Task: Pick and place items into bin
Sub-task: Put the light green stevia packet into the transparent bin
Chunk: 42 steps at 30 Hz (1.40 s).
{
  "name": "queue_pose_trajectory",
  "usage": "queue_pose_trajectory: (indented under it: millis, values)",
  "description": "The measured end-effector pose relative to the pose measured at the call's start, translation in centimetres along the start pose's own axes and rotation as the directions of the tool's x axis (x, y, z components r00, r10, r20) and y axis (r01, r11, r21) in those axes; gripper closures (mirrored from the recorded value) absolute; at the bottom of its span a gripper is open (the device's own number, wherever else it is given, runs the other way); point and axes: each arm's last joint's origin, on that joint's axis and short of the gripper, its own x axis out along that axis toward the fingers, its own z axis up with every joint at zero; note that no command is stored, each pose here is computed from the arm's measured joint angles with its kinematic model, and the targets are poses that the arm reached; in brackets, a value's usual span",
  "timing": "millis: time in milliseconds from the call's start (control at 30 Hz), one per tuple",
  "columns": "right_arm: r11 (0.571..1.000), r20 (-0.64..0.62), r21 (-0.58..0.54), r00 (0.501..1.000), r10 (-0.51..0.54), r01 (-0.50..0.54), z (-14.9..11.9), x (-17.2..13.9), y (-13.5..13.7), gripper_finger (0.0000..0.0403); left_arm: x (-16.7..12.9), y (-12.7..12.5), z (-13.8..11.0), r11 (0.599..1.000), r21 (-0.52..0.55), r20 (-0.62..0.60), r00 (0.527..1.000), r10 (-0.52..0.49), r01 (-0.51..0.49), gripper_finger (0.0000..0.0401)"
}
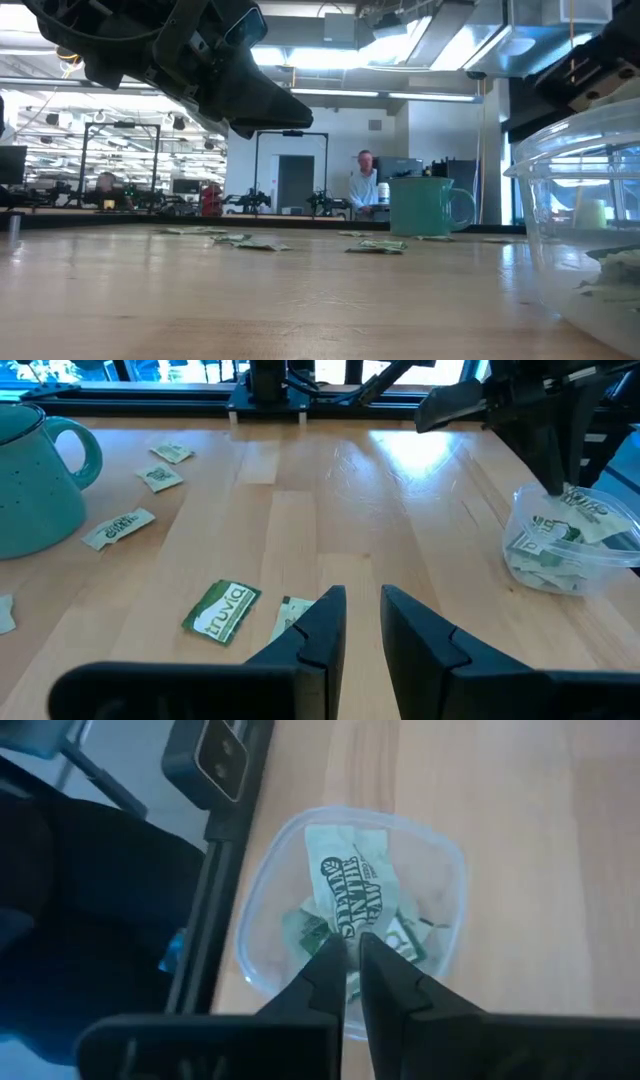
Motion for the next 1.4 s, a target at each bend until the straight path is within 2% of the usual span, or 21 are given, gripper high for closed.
queue_pose_trajectory:
  millis: [133, 633, 800, 967, 1100, 1267, 1400]
  values:
    - [0.999, 0.001, 0.034, 1.000, 0.022, -0.022, 0.1, 0.0, 0.1, 0.0375, 0.0, 0.0, 0.0, 1.000, 0.000, 0.001, 1.000, 0.001, -0.001, 0.0340]
    - [1.000, -0.002, -0.004, 1.000, 0.022, -0.022, 0.0, 0.0, 0.2, 0.0315, 0.0, 0.0, 0.0, 1.000, 0.000, 0.001, 1.000, 0.004, -0.004, 0.0340]
    - [0.999, 0.029, -0.024, 0.999, 0.045, -0.044, 0.7, -1.3, 0.5, 0.0314, 0.0, 0.0, 0.0, 1.000, 0.000, 0.001, 1.000, 0.003, -0.003, 0.0340]
    - [0.998, 0.016, -0.066, 1.000, 0.009, -0.008, 0.8, -2.9, 0.1, 0.0313, 0.0, 0.0, 0.0, 1.000, 0.000, 0.001, 1.000, 0.003, -0.003, 0.0340]
    - [0.993, 0.040, -0.084, 0.996, -0.077, 0.080, 0.5, -4.8, -0.9, 0.0313, 0.0, 0.0, 0.0, 1.000, 0.000, 0.001, 1.000, 0.003, -0.003, 0.0340]
    - [0.997, 0.121, -0.056, 0.992, -0.046, 0.053, -0.9, -7.1, -2.8, 0.0313, 0.3, 0.0, 0.2, 0.998, 0.012, -0.011, 0.998, -0.057, 0.057, 0.0339]
    - [0.999, 0.191, -0.016, 0.981, -0.039, 0.042, -2.1, -8.0, -5.2, 0.0313, 1.7, -0.3, 1.3, 0.993, 0.086, -0.041, 0.996, -0.082, 0.086, 0.0330]
